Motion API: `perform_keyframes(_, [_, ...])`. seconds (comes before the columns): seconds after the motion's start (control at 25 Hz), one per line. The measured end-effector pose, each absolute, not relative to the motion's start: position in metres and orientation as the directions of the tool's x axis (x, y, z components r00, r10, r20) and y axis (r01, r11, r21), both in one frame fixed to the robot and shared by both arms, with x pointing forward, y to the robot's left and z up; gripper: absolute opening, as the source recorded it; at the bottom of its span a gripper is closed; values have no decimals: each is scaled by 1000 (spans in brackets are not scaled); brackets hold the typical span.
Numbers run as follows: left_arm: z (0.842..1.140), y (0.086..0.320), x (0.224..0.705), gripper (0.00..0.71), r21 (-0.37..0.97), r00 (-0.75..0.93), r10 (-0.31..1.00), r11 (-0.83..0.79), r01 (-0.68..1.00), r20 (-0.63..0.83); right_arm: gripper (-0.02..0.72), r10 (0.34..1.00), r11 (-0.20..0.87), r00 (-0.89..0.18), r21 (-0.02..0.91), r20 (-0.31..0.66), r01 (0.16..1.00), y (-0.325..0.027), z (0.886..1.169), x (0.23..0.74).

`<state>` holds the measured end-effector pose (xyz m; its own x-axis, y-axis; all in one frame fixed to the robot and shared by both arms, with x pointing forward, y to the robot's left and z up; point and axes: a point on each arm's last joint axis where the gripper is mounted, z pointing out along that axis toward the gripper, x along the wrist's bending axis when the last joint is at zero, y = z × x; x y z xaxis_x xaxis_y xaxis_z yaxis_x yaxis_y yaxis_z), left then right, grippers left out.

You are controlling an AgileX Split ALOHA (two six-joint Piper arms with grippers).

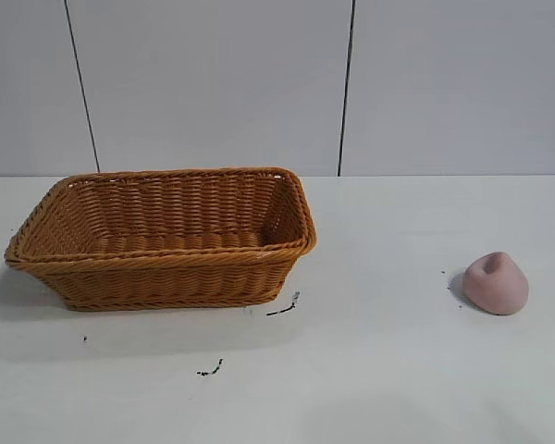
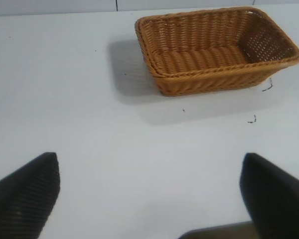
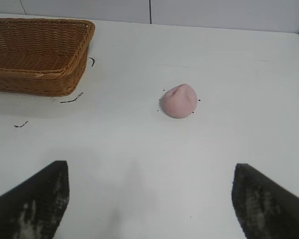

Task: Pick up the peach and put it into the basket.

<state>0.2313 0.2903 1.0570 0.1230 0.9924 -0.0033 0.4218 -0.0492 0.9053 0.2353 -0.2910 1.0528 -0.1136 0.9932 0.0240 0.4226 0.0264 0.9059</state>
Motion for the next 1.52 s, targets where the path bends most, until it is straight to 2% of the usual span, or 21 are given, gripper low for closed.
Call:
perform_keyframes(0.4, [1057, 290, 231, 694, 905, 123, 992, -49, 422, -3, 613, 993, 26, -113, 909, 24, 417, -291, 1054, 235])
perform_keyframes(0.56, [1057, 290, 231, 694, 905, 123, 992, -49, 422, -3, 611, 994, 13, -106, 958, 19, 288, -292, 1075, 238])
perform_keyframes(0.64, [1057, 290, 231, 694, 905, 123, 992, -49, 422, -3, 610, 995, 9, -98, 958, 20, 286, -292, 1090, 251])
perform_keyframes(0.8, [1057, 290, 231, 694, 905, 123, 992, -49, 422, -3, 610, 996, 19, -85, 889, 22, 458, -291, 1108, 307])
perform_keyframes(0.92, [1057, 290, 231, 694, 905, 123, 992, -49, 422, -3, 610, 996, 23, -80, 797, 32, 604, -289, 1116, 362])
perform_keyframes(1.04, [1057, 290, 231, 694, 905, 123, 992, -49, 422, -3, 610, 996, 29, -76, 673, 40, 739, -287, 1111, 419])
perform_keyframes(1.16, [1057, 290, 231, 694, 905, 123, 992, -49, 422, -3, 610, 996, 35, -71, 526, 48, 850, -285, 1089, 475])
perform_keyframes(1.28, [1057, 290, 231, 694, 905, 123, 992, -49, 422, -3, 610, 996, 39, -66, 401, 55, 915, -284, 1066, 517])
perform_keyframes(1.4, [1057, 290, 231, 694, 905, 123, 992, -49, 422, -3, 610, 996, 41, -62, 300, 59, 953, -283, 1039, 550])
perform_keyframes(1.52, [1057, 290, 231, 694, 905, 123, 992, -49, 422, -3, 610, 997, 47, -61, 255, 46, 966, -283, 1006, 573])
